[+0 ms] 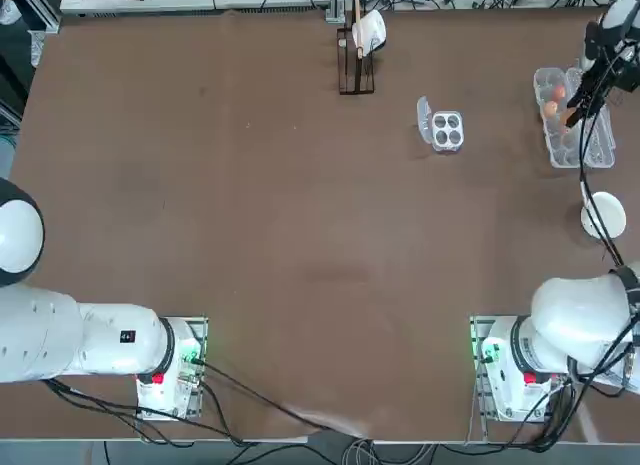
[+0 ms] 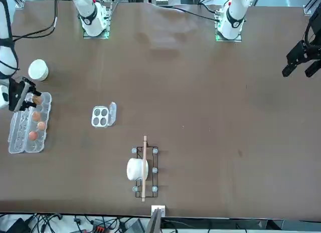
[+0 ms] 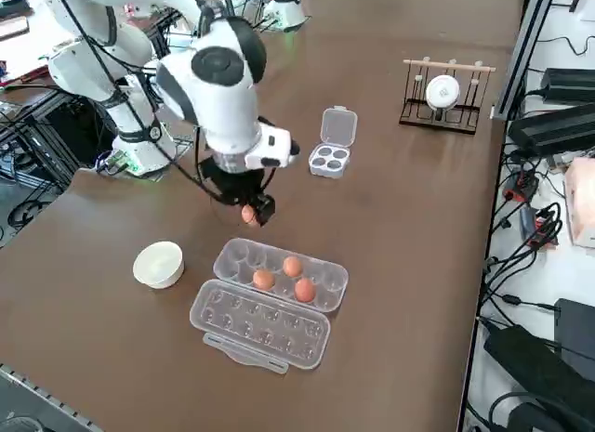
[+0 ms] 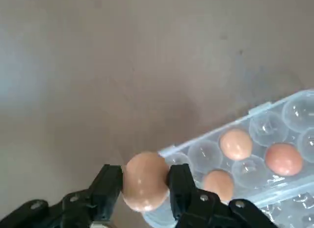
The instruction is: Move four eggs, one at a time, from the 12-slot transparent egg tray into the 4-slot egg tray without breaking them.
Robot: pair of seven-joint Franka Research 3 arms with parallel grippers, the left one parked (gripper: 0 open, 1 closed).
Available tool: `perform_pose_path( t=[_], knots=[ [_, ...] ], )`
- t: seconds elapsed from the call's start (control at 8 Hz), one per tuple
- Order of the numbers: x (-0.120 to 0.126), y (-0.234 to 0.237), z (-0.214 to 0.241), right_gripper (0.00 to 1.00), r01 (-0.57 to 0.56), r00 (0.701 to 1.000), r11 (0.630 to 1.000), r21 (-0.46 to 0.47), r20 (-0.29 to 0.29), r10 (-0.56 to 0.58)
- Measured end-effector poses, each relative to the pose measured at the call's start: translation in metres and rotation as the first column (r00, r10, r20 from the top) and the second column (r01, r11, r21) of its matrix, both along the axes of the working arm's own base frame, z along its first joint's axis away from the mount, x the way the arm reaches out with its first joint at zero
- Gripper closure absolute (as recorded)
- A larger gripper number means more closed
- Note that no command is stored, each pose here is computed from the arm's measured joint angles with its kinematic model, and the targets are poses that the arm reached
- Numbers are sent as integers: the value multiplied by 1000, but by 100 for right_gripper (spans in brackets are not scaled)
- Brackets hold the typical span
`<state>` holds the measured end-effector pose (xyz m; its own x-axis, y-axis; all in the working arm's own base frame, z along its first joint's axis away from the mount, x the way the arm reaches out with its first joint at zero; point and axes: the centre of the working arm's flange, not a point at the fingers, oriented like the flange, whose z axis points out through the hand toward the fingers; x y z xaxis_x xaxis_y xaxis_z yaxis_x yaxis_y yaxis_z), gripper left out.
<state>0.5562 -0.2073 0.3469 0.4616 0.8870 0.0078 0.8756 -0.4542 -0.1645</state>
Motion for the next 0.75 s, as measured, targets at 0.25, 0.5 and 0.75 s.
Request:
perform_pose_path(
  t=[0.25,0.5,0.75],
  knots=[
    [20,76,30,43,116,993,993,-38,7,-116],
    [33,161,38,44,237,972,969,-71,16,-236],
    [40,232,36,44,343,939,935,-86,47,-340]
  ],
)
